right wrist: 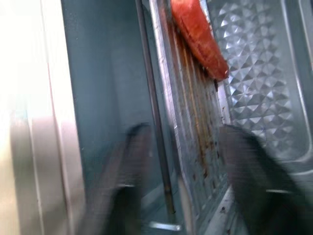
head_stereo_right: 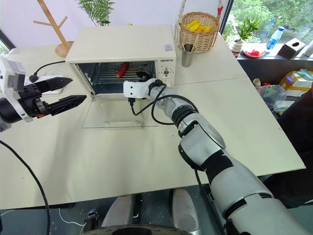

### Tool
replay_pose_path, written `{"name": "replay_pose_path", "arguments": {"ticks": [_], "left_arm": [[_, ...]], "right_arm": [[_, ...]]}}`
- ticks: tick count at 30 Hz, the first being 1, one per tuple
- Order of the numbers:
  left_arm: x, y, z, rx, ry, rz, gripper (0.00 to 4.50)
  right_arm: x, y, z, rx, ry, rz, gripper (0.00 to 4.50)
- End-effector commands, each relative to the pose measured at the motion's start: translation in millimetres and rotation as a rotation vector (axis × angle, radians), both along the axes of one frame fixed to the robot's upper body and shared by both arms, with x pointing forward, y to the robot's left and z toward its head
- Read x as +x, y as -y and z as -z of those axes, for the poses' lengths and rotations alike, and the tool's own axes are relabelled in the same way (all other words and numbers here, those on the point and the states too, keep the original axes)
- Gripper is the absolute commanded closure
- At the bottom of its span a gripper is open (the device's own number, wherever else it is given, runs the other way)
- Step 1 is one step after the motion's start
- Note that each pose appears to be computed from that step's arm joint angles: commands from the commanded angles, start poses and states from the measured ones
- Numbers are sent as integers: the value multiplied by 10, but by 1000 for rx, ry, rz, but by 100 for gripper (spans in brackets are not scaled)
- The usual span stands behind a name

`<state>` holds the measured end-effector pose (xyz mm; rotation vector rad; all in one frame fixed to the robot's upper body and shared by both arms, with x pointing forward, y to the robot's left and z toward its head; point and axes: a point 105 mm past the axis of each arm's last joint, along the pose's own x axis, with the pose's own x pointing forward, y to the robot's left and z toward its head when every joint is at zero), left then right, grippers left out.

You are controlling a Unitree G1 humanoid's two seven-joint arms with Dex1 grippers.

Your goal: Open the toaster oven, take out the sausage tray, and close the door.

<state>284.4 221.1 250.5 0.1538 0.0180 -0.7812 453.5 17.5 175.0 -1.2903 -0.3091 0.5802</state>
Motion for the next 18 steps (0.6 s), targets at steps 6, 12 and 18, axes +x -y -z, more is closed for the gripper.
{"name": "replay_pose_path", "arguments": {"ticks": [6,12,18], "left_arm": [[-22,70,-83,-1,41,24,0],[26,94,-78,0,36,34,0],[173,157,-31,3,5,86,0]], "right_arm": [[-11,-95,-223,39,55,-30,348],[-26,-109,-201,40,45,-43,443],[-47,-124,-170,41,45,-59,443]]}}
